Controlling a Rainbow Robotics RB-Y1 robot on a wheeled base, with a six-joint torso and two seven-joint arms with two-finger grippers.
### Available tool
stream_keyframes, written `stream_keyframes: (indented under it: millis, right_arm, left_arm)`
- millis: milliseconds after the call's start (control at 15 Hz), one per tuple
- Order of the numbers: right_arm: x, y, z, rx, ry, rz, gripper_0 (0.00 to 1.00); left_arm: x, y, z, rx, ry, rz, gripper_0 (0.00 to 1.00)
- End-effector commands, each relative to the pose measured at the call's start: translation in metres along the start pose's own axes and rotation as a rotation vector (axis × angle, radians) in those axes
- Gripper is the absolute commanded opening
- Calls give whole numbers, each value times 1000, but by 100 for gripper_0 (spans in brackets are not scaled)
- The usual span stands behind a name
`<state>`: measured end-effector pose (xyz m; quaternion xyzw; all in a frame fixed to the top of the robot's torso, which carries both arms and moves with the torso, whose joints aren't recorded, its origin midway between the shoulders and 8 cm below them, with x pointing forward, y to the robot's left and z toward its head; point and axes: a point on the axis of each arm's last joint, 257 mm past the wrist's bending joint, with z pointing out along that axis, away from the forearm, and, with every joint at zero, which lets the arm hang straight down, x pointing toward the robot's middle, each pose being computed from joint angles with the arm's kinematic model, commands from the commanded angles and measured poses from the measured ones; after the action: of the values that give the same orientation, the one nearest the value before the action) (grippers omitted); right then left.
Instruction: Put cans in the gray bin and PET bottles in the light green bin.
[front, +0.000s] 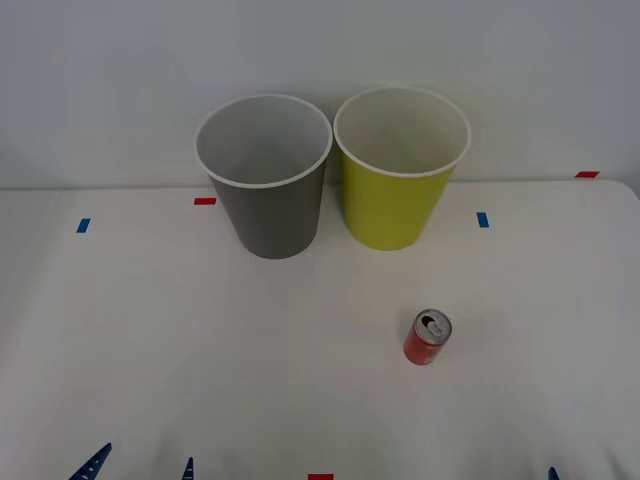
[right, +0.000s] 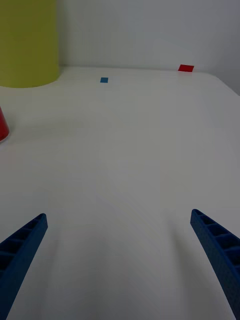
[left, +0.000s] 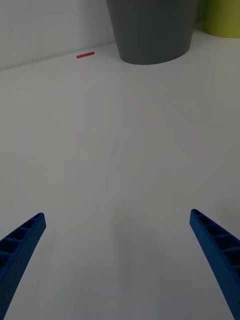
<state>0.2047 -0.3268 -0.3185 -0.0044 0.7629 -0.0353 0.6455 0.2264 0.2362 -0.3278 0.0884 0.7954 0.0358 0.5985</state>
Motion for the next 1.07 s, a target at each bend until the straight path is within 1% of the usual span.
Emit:
stream_keyframes:
  millis: [67, 1067]
  right_arm:
    - [0, 0, 0, 0, 0, 0, 100]
    - [0, 0, 0, 0, 0, 0, 100]
  left_arm:
    - [0, 0, 0, 0, 0, 0, 100]
    - [0, 0, 0, 0, 0, 0, 100]
